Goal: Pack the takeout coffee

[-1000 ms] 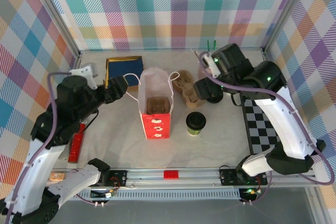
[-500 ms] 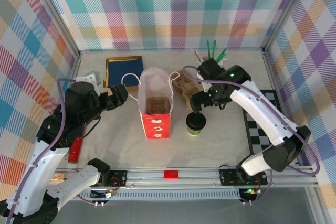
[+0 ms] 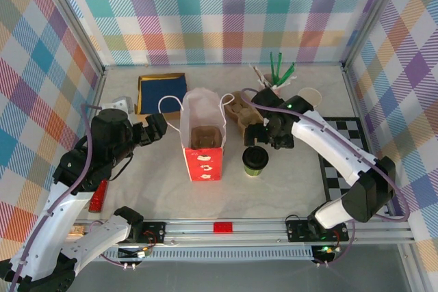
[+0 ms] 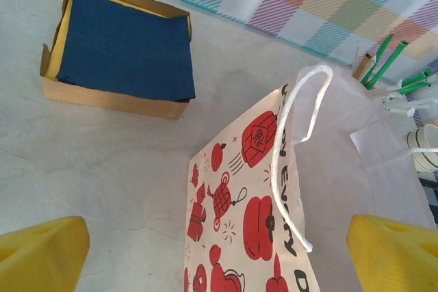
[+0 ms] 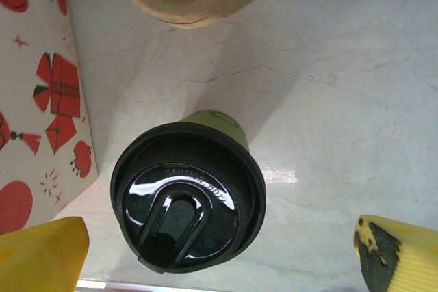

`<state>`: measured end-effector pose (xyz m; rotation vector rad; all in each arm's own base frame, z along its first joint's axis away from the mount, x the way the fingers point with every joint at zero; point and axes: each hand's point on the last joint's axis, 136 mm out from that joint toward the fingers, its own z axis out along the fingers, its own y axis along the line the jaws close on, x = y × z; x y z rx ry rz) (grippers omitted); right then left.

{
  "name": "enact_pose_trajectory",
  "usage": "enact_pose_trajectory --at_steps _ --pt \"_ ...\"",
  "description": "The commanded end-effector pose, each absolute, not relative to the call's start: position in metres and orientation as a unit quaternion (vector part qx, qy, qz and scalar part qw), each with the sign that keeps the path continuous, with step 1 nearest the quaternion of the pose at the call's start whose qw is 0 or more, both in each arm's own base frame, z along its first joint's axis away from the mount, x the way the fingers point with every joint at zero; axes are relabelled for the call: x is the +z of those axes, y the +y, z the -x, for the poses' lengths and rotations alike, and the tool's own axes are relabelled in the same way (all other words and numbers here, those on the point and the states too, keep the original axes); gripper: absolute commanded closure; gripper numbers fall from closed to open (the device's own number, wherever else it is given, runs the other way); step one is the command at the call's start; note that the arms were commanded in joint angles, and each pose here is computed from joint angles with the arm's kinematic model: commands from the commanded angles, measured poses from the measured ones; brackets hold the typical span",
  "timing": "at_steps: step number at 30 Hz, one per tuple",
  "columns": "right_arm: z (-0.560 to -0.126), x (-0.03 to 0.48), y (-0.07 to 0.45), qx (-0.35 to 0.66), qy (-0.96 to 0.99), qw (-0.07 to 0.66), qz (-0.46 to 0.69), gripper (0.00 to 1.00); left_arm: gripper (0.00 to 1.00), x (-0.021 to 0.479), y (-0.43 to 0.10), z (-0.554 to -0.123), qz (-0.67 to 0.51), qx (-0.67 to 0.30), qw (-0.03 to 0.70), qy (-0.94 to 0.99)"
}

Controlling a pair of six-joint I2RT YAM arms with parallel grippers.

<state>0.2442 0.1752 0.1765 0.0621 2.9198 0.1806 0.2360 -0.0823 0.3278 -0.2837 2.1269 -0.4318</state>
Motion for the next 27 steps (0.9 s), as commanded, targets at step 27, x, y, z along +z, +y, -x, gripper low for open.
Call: enact_pose_trajectory --at_steps 27 --pt "-0.229 0.148 0.203 0.007 0.981 0.087 -0.174 0.01 0.03 0.317 -0.076 -0.242 0.129 -0.159 0.458 0.865"
